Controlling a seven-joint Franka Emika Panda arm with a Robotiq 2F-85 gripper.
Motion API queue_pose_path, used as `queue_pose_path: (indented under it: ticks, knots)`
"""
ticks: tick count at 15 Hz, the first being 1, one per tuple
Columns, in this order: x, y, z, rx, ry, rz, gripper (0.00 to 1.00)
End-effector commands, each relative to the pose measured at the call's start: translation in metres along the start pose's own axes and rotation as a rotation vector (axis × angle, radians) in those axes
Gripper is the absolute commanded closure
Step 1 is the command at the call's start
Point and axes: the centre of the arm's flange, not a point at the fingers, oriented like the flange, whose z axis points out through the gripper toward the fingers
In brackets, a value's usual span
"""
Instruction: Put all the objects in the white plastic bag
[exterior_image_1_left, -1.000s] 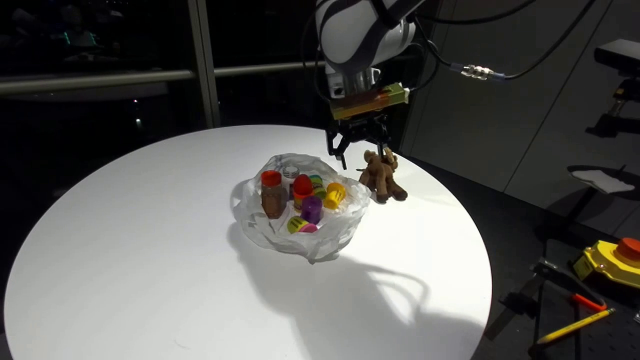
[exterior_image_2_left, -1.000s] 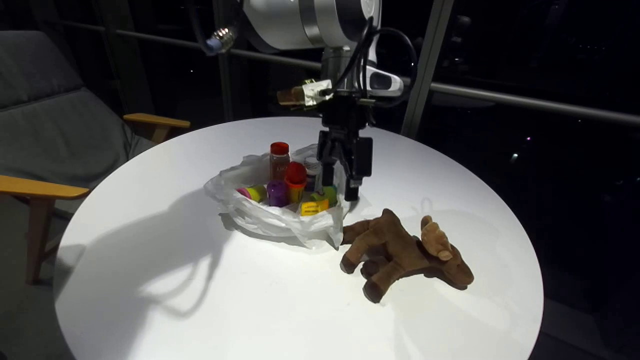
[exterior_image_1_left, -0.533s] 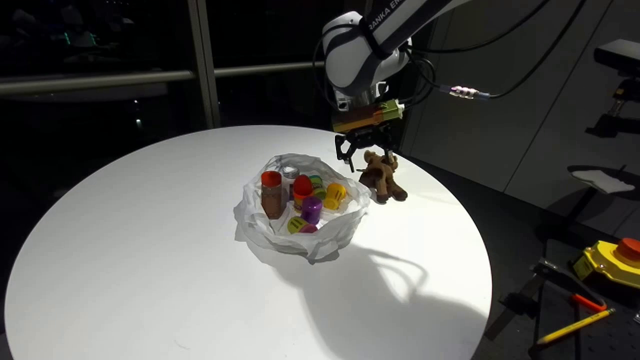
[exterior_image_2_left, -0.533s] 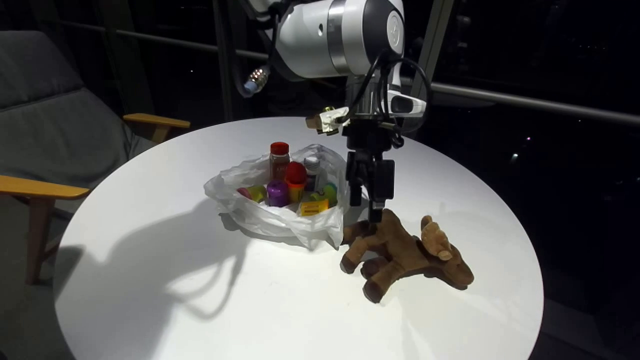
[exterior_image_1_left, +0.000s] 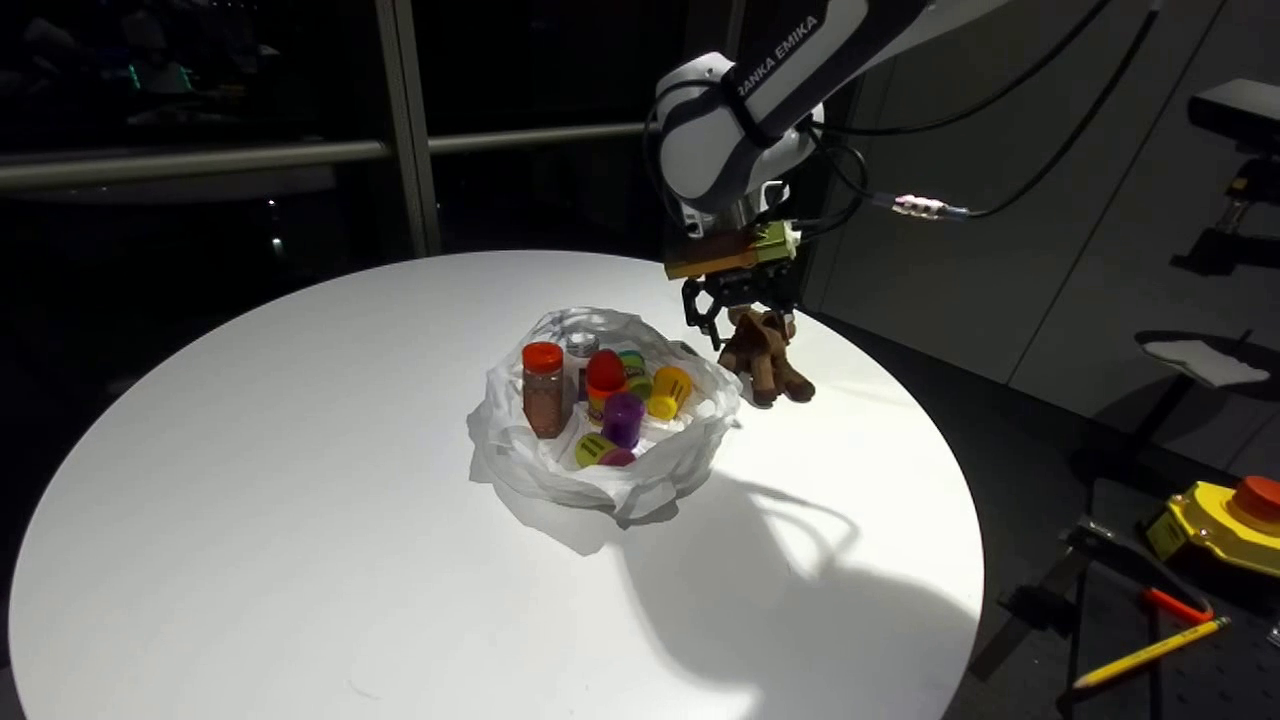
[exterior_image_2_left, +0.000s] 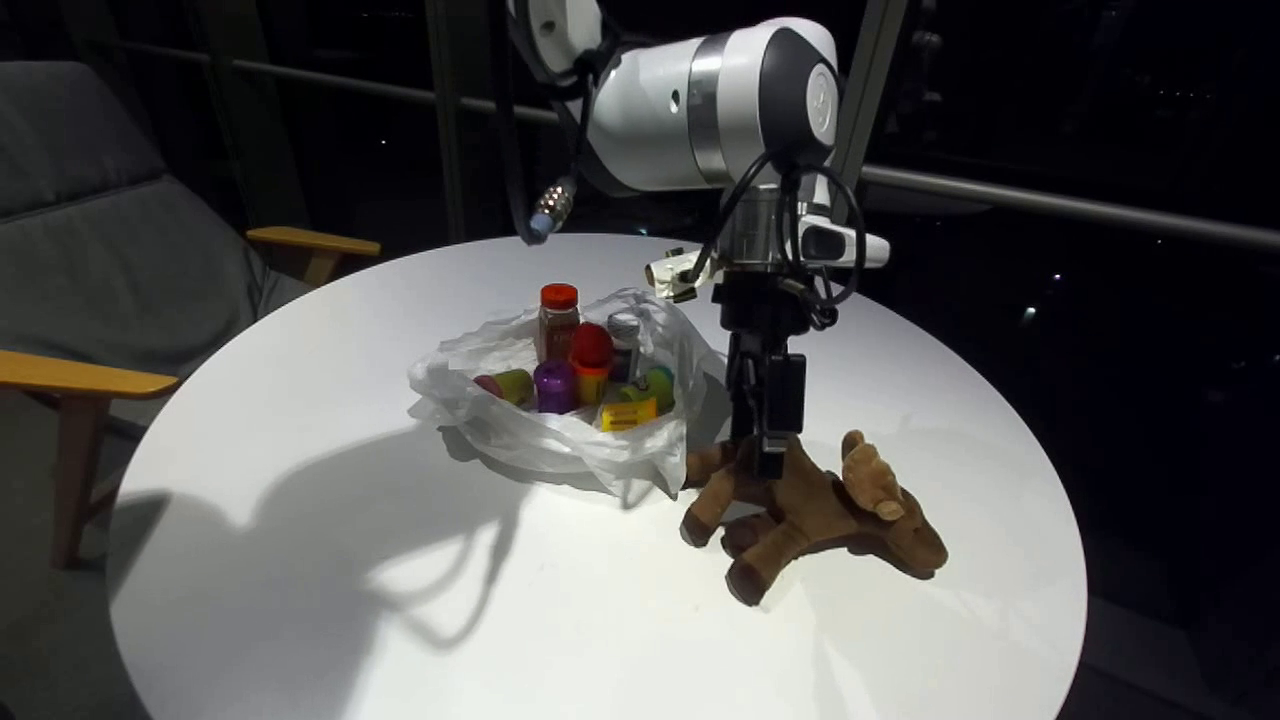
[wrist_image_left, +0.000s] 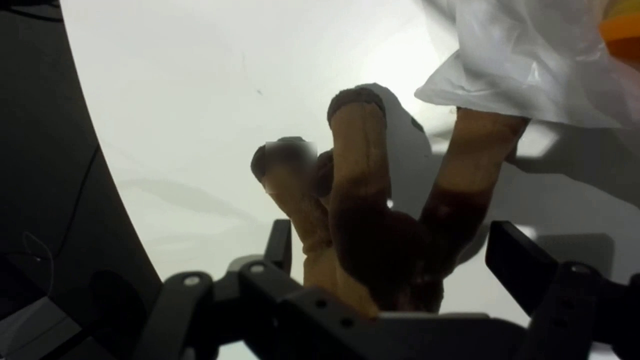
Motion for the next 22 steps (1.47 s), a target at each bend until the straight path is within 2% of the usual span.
queue_pose_path:
  ticks: [1,2,3,10,12,13,15,16,19,22]
  knots:
    - [0.013,-0.021,0.004,0.013,0.034,0.085,0.25]
    - [0.014,-0.023,0.004,0.014,0.047,0.102,0.27]
    - [0.015,-0.022,0.003,0.017,0.055,0.115,0.34]
    - [0.025,0.018,-0.020,0.047,0.082,0.207,0.88]
    - [0.020,0.039,-0.049,0.085,0.109,0.199,0.93]
    - [0.015,0.050,-0.067,0.105,0.133,0.189,0.90]
    - [0.003,0.063,-0.098,0.129,0.233,0.141,0.93]
    - [-0.004,0.069,-0.114,0.133,0.288,0.104,0.90]
    - [-0.040,0.083,-0.160,0.130,0.414,-0.033,0.91]
    - [-0.098,0.083,-0.195,0.173,0.471,-0.183,0.91]
